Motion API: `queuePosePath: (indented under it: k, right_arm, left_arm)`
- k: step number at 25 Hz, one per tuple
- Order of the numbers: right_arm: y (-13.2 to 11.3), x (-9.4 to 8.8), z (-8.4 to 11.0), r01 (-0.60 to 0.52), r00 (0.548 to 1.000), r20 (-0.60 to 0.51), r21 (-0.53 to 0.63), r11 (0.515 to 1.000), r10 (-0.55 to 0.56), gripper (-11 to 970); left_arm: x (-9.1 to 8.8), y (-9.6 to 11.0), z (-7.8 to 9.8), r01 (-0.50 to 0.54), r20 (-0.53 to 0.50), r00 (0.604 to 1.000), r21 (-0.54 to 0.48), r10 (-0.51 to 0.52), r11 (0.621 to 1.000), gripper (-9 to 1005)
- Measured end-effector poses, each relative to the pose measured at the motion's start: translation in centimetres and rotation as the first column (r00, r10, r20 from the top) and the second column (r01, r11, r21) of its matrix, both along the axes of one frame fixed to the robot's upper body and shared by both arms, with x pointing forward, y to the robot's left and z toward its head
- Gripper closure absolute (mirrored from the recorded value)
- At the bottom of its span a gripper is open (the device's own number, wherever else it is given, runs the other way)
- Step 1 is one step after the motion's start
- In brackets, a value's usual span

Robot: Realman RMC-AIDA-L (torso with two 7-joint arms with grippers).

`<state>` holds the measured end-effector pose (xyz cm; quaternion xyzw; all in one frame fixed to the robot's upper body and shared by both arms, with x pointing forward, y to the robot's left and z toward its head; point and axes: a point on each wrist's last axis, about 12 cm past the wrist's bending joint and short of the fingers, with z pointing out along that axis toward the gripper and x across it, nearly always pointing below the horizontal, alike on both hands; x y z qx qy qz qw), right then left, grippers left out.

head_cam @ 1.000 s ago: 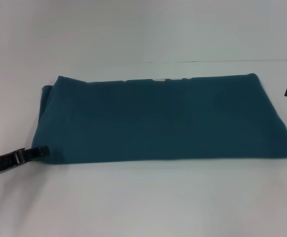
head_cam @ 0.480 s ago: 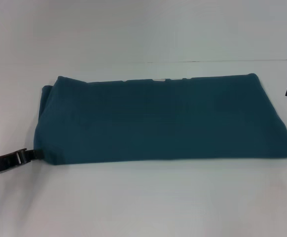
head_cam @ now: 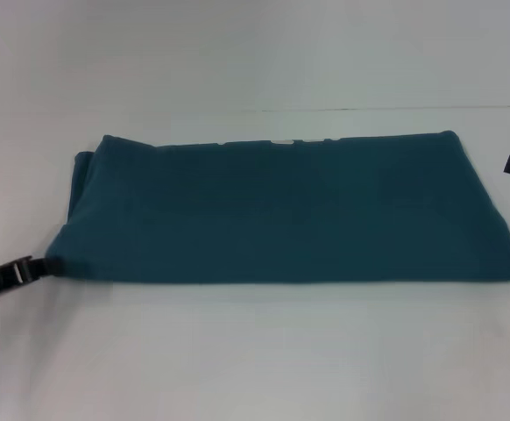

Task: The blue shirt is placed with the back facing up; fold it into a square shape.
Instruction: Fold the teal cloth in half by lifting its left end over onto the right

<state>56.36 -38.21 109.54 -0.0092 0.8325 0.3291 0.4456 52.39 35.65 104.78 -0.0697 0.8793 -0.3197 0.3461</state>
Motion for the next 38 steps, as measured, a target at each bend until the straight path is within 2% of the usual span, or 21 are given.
queuePosePath:
  k: [13, 32, 35, 38]
  right_arm:
    - [0.8, 0.2, -0.3, -0.008, 1.0, -0.003, 0.015, 1.0, 0.008, 169]
    - [1.4, 0.5, -0.5, -0.006, 1.0, -0.007, 0.015, 1.0, 0.006, 169]
    - [1.4, 0.5, -0.5, -0.006, 1.0, -0.006, 0.015, 1.0, 0.006, 169]
    - [1.4, 0.4, -0.5, -0.006, 1.0, -0.003, 0.012, 1.0, 0.006, 169]
  left_arm:
    - [-0.8, 3.0, 0.8, -0.092, 0.012, 0.996, 0.045, 0.091, 0.995, 978]
    - [-4.5, 8.4, 1.6, -0.271, 0.01, 0.962, 0.107, 0.272, 0.956, 977]
    - [-4.9, 8.7, 2.1, -0.269, 0.021, 0.963, 0.088, 0.268, 0.959, 977]
    - [-4.4, 7.9, 2.9, -0.216, 0.058, 0.975, 0.037, 0.214, 0.976, 978]
